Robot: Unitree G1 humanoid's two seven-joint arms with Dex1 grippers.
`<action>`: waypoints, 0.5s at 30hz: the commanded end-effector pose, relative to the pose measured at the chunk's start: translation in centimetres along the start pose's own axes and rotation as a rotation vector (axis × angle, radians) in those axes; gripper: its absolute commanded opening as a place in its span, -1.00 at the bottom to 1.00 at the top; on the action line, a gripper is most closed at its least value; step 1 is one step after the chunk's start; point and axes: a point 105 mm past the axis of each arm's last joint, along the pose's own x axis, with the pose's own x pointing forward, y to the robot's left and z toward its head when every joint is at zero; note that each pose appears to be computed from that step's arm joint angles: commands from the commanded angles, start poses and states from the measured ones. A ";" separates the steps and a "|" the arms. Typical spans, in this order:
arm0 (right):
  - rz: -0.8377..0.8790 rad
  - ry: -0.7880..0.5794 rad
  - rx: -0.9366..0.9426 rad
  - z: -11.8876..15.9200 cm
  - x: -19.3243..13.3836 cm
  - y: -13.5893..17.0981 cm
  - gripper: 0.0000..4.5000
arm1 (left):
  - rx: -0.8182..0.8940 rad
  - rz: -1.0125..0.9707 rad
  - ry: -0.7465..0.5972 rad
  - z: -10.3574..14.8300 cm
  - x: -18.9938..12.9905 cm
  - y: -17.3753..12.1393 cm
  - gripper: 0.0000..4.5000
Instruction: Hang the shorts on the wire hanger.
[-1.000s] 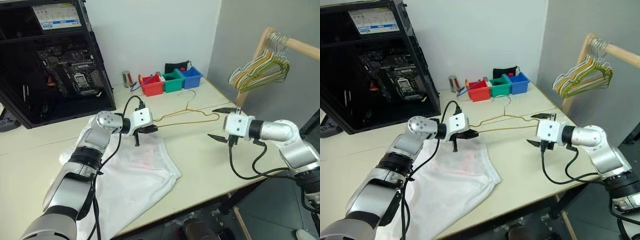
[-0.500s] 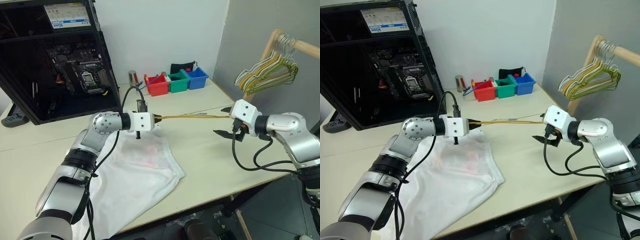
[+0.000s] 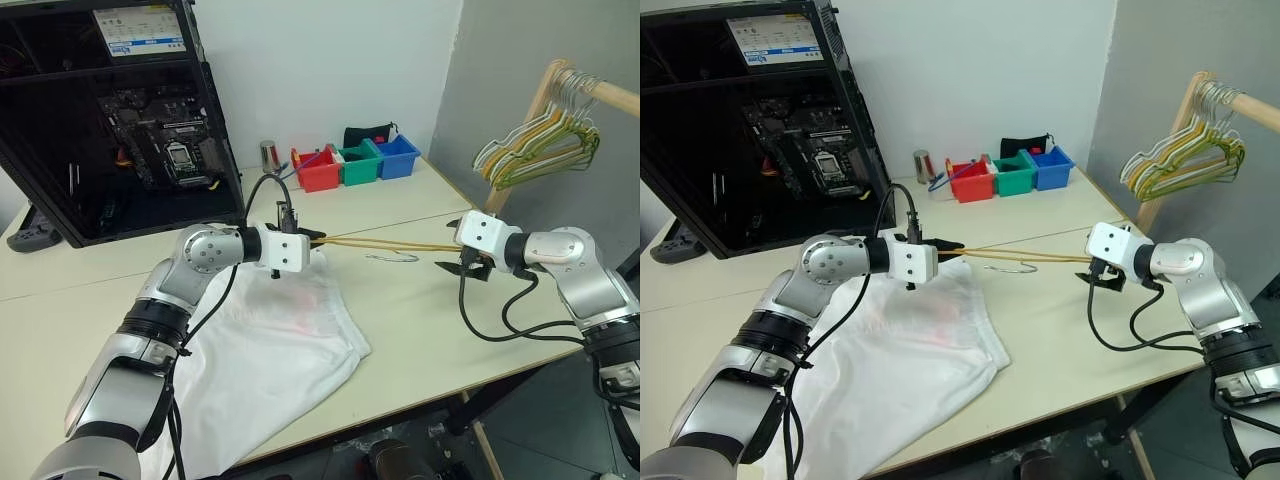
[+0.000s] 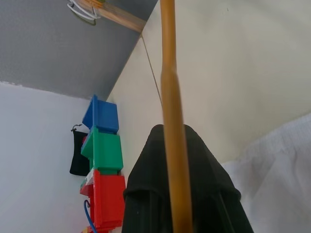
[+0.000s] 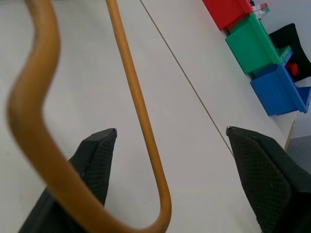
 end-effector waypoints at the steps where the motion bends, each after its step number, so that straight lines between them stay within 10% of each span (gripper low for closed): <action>1: -0.013 -0.048 -0.062 1.7 -0.8 -0.6 0.34 | 0.036 0.029 -0.003 0.4 -0.3 1.0 -1.00; 12: -0.002 -0.049 -0.096 2.0 -0.9 -0.1 -0.90 | 0.033 0.020 -0.004 0.4 0.2 0.9 -1.00; 15: 0.002 -0.051 -0.108 2.2 -0.9 0.0 -0.98 | 0.032 0.022 0.002 0.3 0.2 1.0 -1.00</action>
